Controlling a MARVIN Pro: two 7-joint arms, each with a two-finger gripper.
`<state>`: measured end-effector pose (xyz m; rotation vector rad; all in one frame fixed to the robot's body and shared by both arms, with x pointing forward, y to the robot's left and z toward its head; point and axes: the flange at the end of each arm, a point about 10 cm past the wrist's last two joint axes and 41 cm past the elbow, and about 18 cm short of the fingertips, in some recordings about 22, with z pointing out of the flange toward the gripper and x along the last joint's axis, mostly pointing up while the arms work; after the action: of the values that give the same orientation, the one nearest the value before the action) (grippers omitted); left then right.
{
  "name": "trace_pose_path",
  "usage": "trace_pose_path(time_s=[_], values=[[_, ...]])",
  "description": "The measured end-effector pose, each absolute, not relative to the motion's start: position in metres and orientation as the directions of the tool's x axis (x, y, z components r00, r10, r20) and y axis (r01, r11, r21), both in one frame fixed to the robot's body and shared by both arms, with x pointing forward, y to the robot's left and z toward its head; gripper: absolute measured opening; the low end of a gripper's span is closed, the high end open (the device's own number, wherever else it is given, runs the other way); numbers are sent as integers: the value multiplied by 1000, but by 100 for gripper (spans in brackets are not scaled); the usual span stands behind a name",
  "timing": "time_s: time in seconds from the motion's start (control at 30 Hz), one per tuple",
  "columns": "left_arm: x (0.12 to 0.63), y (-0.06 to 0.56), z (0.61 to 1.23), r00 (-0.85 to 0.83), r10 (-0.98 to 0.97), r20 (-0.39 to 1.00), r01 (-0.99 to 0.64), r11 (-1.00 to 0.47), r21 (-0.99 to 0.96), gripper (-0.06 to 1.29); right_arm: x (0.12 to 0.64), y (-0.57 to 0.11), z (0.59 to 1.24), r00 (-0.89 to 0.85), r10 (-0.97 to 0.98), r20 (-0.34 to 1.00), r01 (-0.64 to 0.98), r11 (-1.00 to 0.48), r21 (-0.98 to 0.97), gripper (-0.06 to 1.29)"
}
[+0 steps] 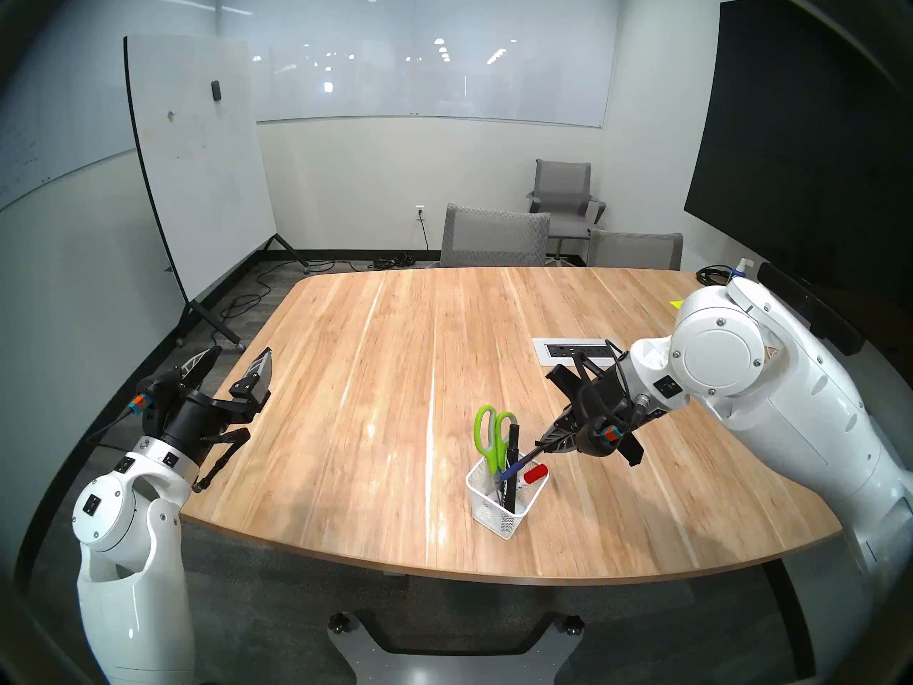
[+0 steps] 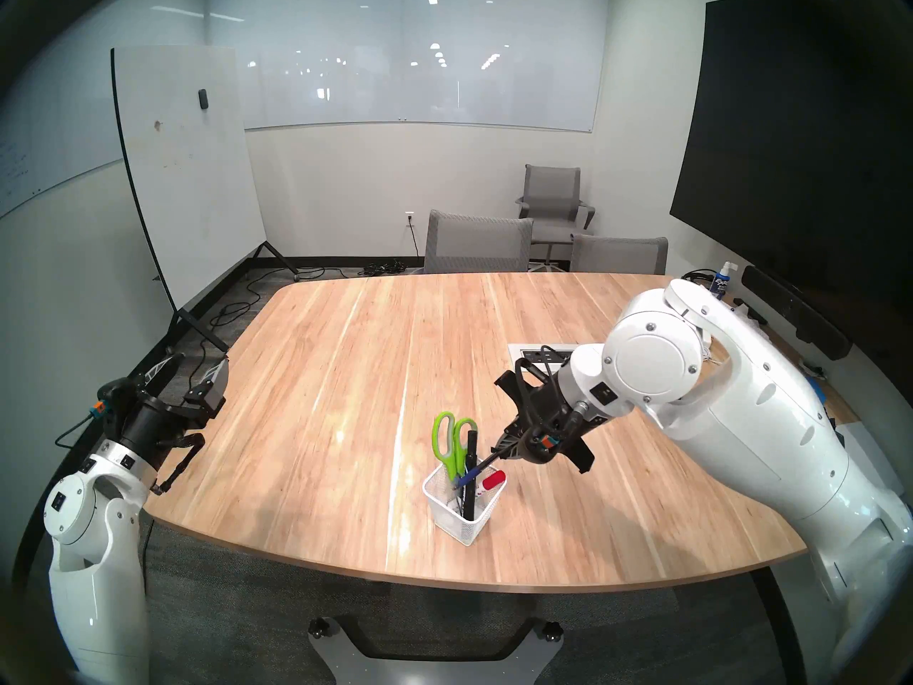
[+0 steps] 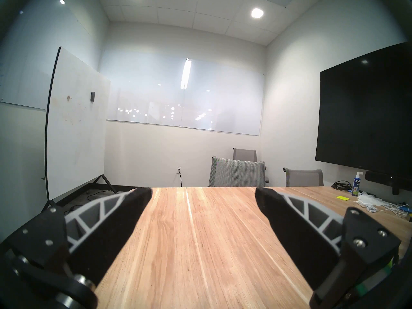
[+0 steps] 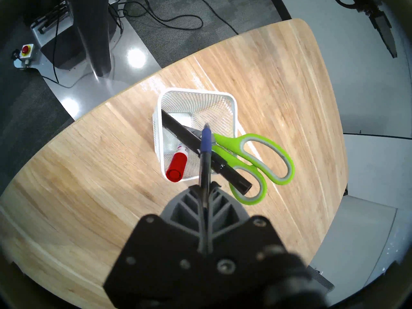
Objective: Place the pen, the marker, and the scissors into the pen holder
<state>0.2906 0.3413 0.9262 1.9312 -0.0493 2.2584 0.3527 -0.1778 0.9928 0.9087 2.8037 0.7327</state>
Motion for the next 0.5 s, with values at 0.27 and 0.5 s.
trace_pose_path(time_s=[0.27, 0.5], values=[[291, 341, 926, -147, 107, 983, -150, -985, 85, 126, 351, -172, 989, -826, 562, 41, 511, 717, 474, -3], [291, 341, 926, -147, 107, 983, -150, -985, 85, 126, 348, -163, 983, -840, 541, 40, 496, 735, 462, -3]])
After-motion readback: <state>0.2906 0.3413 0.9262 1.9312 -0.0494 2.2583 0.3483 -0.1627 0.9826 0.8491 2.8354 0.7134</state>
